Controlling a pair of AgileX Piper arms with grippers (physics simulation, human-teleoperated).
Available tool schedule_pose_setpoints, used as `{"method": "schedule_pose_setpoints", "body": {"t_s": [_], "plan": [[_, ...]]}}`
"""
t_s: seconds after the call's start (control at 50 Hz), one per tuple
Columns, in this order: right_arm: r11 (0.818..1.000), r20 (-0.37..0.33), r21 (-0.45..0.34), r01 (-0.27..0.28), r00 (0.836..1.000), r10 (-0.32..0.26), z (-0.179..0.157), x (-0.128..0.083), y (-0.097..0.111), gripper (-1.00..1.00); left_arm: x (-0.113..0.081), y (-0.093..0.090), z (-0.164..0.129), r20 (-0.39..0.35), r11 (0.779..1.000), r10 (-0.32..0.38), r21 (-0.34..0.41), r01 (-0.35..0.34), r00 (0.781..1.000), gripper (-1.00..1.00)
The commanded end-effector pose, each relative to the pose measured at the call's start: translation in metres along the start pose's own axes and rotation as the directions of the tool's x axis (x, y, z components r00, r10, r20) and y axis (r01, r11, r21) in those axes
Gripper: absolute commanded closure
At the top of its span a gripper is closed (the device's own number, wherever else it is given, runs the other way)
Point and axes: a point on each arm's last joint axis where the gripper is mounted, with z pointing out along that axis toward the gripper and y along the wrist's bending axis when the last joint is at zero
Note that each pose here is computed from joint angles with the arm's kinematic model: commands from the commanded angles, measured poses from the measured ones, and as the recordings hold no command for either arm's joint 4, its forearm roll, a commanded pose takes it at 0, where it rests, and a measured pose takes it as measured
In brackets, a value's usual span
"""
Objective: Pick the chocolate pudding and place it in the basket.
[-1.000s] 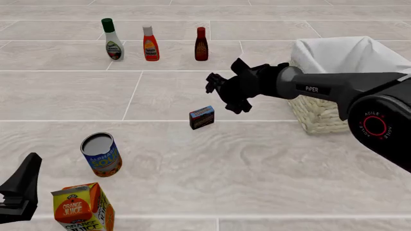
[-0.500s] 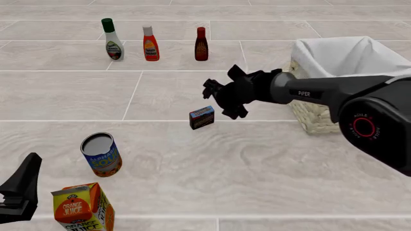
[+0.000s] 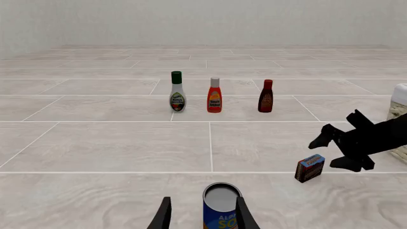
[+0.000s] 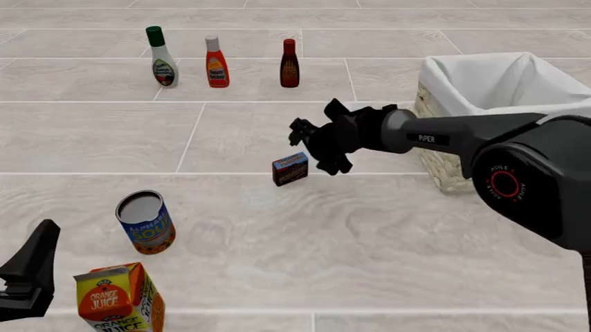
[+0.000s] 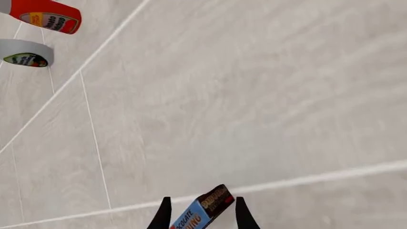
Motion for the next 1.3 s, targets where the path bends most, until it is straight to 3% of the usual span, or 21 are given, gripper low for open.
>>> {"method": "schedule_pose_setpoints", "body": {"t_s": [0.02,0.86,0.88,1.2,1.3], "plan": [[1.0,-0.005,0.006,-0.01,1.0,0.01,0.007,0.002,-0.002,-1.0,0.0,0.0,0.0,0.0,1.0,0.0,0.0,0.0,1.0,-1.0],[0.999,-0.042,0.034,-0.038,0.998,0.04,0.03,0.027,-0.015,-1.0,0.0,0.0,0.0,0.0,1.0,0.0,0.0,0.0,1.0,-1.0],[0.998,-0.044,0.046,-0.037,0.998,0.039,0.031,0.025,-0.017,1.0,0.0,0.0,0.0,0.0,1.0,0.0,0.0,0.0,1.0,-1.0],[0.998,-0.031,0.062,-0.003,1.0,0.005,0.027,0.008,-0.021,1.0,0.0,0.0,0.0,0.0,1.0,0.0,0.0,0.0,1.0,-1.0],[0.999,-0.001,0.047,0.027,1.0,-0.027,0.019,-0.008,-0.022,1.0,0.0,0.0,0.0,0.0,1.0,0.0,0.0,0.0,1.0,-1.0]]}}
